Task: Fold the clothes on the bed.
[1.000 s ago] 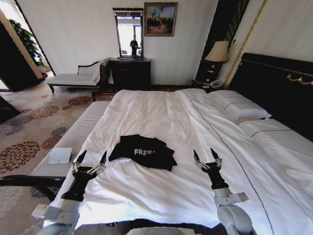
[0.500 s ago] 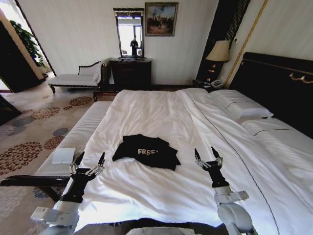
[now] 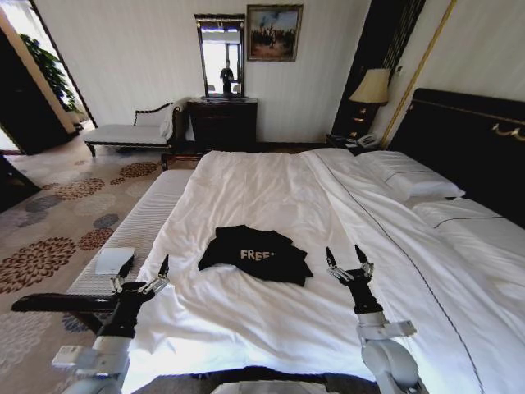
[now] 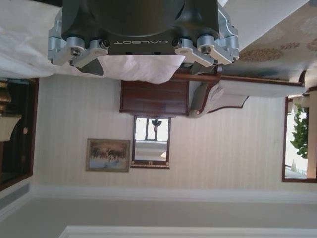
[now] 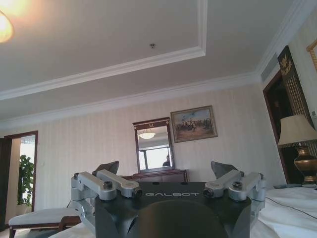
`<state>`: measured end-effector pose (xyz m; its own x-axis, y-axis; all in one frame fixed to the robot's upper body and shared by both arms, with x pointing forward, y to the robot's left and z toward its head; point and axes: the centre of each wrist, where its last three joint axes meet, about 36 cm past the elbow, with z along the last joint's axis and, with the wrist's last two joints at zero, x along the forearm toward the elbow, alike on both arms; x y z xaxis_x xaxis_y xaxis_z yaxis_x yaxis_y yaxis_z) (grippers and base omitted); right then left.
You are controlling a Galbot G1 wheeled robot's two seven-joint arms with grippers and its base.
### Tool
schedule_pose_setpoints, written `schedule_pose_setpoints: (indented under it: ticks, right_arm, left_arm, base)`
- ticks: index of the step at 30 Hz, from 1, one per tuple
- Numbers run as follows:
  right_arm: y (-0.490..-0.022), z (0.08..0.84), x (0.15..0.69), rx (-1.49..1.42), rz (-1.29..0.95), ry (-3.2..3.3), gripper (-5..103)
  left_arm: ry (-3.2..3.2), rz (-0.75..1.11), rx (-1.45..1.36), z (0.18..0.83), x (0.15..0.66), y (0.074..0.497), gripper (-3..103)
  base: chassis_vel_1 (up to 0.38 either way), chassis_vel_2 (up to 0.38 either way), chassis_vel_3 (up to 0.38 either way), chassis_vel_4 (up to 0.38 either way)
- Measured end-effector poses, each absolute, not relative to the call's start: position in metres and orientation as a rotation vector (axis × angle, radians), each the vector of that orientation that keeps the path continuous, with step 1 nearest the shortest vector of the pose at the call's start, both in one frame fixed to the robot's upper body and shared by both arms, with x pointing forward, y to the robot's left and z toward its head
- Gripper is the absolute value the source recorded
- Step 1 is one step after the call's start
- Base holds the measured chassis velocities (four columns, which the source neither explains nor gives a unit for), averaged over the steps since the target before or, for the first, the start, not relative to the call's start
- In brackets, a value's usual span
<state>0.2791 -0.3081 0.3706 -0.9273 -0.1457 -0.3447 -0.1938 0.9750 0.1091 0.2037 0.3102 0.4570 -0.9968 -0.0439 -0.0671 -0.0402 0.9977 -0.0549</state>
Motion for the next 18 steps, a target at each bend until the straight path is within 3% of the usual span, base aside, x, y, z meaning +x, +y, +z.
schedule_pose_setpoints:
  ticks: [18]
  right_arm:
    - [-0.312, 0.354, 0.278, -0.195, 0.222, 2.833, 100]
  left_arm:
    - [3.096, -0.153, -0.120, 0.438, 0.207, 0.307, 100]
  base:
    - [0.000, 0.000, 0.000, 0.000]
